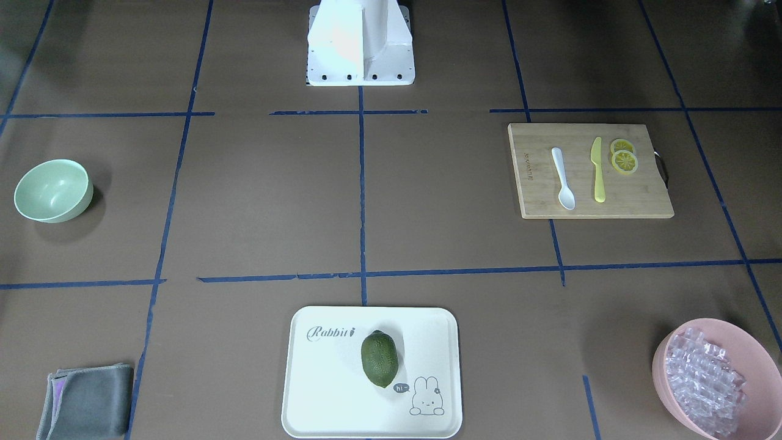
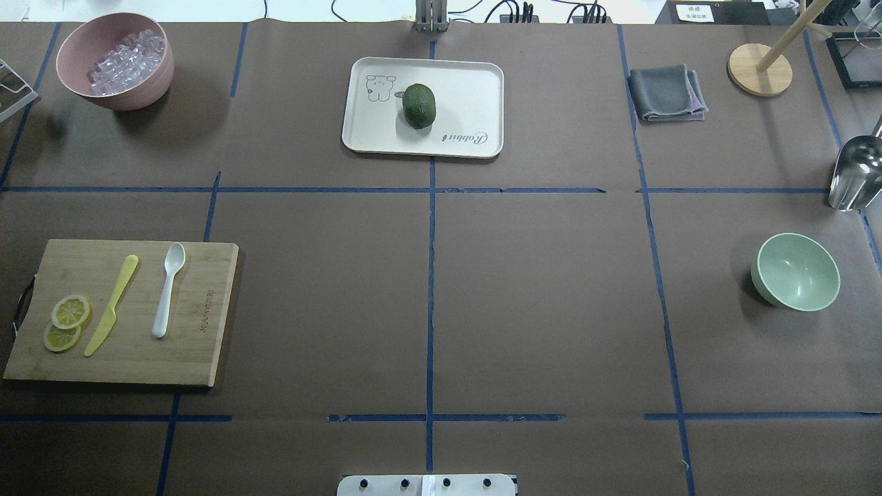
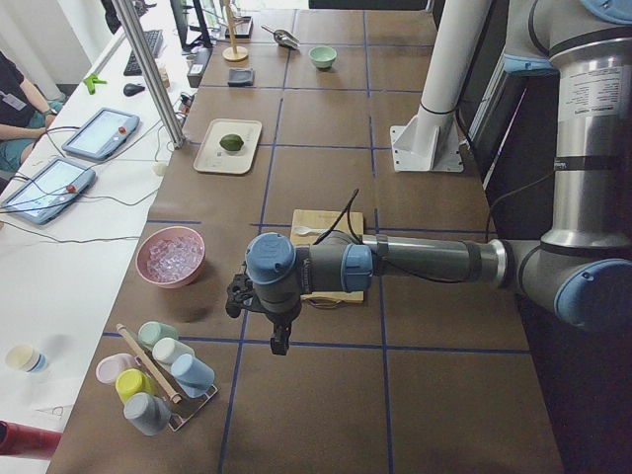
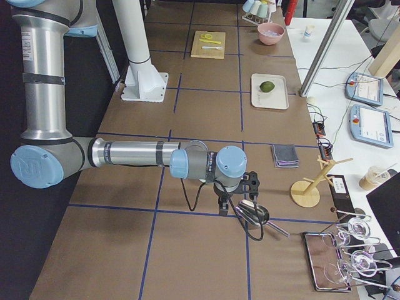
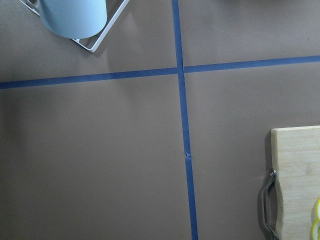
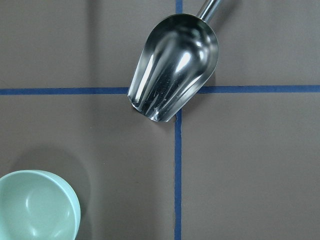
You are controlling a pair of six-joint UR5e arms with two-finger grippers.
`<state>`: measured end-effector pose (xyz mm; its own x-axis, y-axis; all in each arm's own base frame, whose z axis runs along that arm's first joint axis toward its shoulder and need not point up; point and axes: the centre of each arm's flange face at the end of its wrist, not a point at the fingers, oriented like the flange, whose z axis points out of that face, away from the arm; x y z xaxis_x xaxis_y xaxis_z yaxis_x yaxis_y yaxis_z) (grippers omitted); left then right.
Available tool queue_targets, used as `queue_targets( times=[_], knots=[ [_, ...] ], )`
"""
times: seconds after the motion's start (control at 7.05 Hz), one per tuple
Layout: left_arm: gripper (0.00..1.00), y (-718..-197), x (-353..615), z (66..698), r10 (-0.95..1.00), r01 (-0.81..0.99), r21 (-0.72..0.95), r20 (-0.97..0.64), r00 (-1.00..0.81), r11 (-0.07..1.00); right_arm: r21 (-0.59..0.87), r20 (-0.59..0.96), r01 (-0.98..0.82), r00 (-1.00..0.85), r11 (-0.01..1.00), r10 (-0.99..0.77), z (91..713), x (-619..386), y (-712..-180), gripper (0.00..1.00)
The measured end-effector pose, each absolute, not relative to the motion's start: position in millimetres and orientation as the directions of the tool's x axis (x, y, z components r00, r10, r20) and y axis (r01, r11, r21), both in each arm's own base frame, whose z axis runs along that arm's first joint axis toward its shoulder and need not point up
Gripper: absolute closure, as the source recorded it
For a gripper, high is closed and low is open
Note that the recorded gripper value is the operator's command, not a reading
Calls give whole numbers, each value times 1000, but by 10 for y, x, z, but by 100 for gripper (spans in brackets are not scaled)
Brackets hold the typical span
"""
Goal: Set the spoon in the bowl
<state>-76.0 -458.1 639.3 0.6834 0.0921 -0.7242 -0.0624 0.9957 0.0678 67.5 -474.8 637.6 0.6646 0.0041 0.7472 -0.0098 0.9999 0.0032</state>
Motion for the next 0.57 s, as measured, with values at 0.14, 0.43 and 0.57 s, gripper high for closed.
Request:
queue_targets(
  times=[0.14, 0.43, 0.57],
  knots=[
    [0, -4586, -760, 6385, 95, -63, 71, -724, 683, 996, 9, 745, -9, 667, 1000, -1, 6352, 677, -4763, 0],
    [0, -4601, -761, 6349, 102, -64, 80, -723, 683, 995, 12, 740, -16, 672, 1000, 2, 6291, 674, -4820, 0],
    [0, -4603, -764, 6320, 106, -64, 86, -722, 683, 994, 21, 740, -17, 672, 1000, -5, 6221, 666, -4895, 0]
  ],
)
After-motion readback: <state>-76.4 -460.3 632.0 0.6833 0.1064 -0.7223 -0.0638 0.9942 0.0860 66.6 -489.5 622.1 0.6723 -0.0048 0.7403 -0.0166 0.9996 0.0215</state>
